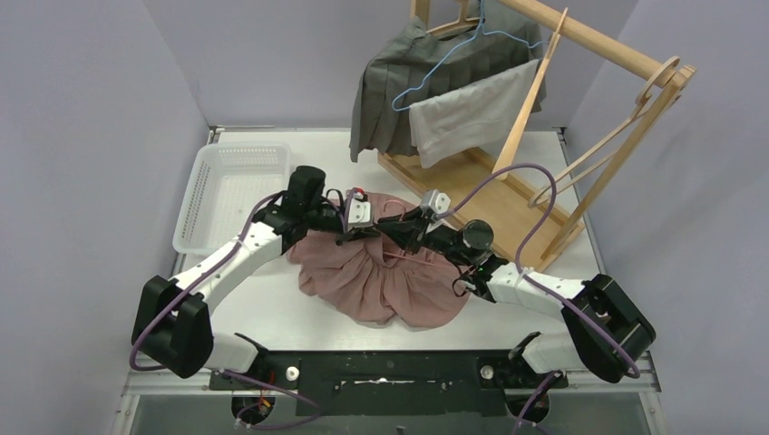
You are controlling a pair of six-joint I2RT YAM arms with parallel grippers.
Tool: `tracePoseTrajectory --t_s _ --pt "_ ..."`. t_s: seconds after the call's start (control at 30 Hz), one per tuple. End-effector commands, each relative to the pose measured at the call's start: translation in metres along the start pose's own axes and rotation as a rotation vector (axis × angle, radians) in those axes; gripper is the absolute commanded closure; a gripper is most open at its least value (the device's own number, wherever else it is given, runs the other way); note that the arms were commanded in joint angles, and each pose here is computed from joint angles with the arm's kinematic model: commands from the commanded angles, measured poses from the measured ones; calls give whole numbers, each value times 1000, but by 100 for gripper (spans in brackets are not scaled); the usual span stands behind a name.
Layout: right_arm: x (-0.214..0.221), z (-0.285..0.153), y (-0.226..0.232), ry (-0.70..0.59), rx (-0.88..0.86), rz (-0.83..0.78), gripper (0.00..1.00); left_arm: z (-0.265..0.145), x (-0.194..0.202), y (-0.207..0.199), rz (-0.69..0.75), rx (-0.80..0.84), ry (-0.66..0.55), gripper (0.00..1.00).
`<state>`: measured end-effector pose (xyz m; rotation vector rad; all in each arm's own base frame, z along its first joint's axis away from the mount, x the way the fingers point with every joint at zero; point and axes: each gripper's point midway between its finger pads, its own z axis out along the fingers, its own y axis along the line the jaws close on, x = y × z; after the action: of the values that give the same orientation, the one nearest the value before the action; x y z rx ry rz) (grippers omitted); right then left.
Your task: Place the skirt on the hanger
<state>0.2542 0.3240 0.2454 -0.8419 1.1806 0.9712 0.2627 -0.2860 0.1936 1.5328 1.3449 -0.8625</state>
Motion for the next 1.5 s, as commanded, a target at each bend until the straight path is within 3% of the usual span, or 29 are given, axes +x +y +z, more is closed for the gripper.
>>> tracePoseTrajectory --t_s 0.0,0.07,0.13,0.3,0.47,0.63,0.93,1.07,1.23,1.47 --pt "-68 6 -11 -171 59 -48 77 -4 -4 -1 30 -31 8 100" --pt "-59 1 -19 -98 114 -15 52 -15 -3 11 5 -132 19 100" --pt "-50 -7 -28 -15 190 3 41 -30 -13 23 -21 -251 -9 100" --pt "-36 -39 -41 153 366 69 39 -72 -31 41 -119 -519 -71 100" --pt "-26 -61 -42 269 518 286 39 -115 -63 41 -138 -652 -110 100" --pt "-10 -57 -33 298 567 469 39 -144 -98 36 -81 -693 -137 100" --pt "-4 -21 -38 200 727 738 25 -161 -125 20 8 -665 -132 100" --pt "0 -10 -50 188 786 748 25 -164 -127 12 34 -656 -139 100" --pt "23 -8 -58 241 849 736 35 -167 -131 9 39 -667 -155 100" --pt "57 11 -30 374 713 683 39 -171 -130 12 29 -697 -148 100"
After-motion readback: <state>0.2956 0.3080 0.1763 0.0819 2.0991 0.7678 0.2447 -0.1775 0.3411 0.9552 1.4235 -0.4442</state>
